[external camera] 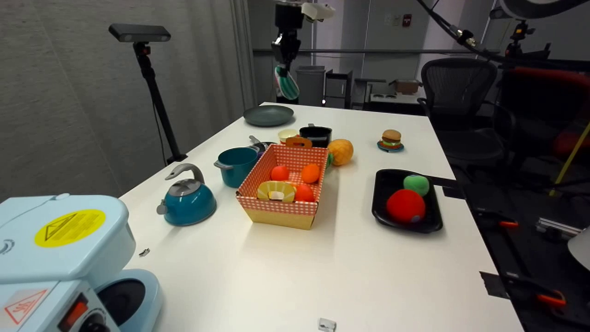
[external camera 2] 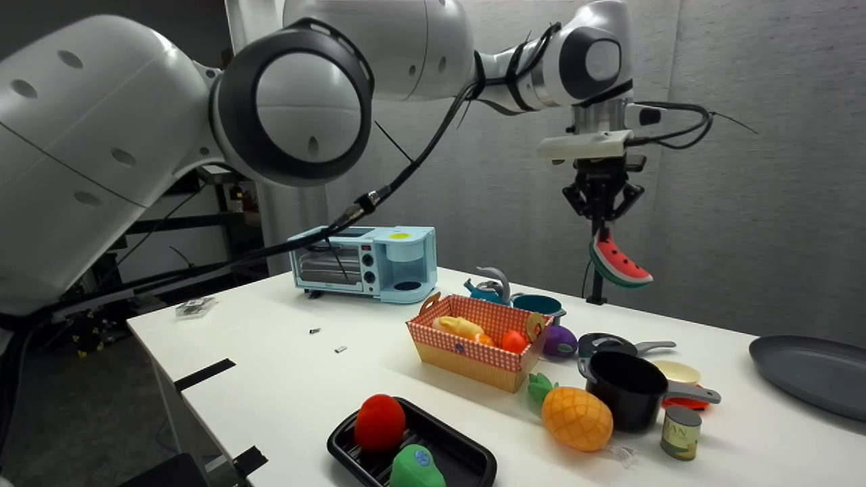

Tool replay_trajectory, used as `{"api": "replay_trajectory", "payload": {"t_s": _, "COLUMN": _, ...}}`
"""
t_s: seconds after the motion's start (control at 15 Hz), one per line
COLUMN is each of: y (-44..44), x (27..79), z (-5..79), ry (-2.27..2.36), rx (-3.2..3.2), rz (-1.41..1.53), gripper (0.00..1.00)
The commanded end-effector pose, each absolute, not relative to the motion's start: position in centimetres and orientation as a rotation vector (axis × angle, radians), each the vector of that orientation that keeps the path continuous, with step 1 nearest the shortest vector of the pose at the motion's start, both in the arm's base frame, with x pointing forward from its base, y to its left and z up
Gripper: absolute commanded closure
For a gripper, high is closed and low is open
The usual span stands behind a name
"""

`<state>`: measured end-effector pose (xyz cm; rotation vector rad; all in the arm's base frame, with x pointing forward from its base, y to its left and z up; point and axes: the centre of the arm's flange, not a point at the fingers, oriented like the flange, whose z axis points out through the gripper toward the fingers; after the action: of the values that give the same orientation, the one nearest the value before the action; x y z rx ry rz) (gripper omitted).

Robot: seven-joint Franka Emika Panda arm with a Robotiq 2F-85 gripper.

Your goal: Put the pineapple plush toy from the box and the watermelon plush toy from the black pot on the table

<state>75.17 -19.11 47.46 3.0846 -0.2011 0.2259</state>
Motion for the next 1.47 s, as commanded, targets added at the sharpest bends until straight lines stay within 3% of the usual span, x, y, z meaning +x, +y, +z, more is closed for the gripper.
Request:
{"api": "replay_trajectory", "payload": {"t_s": 0.0, "y": -10.9, "x": 71.0, "z": 48.4, "ry": 0.047, "rx": 3.105, "rz": 0.221, "gripper": 0.98}}
{"api": "replay_trajectory", "payload": {"t_s": 0.53, "y": 0.8, "x": 66.5, "z": 44.7, "ry": 0.458, "rx": 3.074, "rz": 0.016, "gripper": 0.98}}
{"api": "replay_trajectory", "payload": {"t_s": 1.27, "y": 0.3, "x": 59.3, "z": 37.2, "ry": 0.588, "rx": 2.990, "rz": -0.154, "gripper": 0.98}}
{"api": "replay_trajectory", "payload": {"t_s": 1.33, "y": 0.2, "x": 58.5, "z": 36.8, "ry": 0.608, "rx": 2.987, "rz": -0.158, "gripper": 0.66}}
{"api": "replay_trajectory", "payload": {"t_s": 1.4, "y": 0.2, "x": 57.9, "z": 36.3, "ry": 0.624, "rx": 2.985, "rz": -0.168, "gripper": 0.64}}
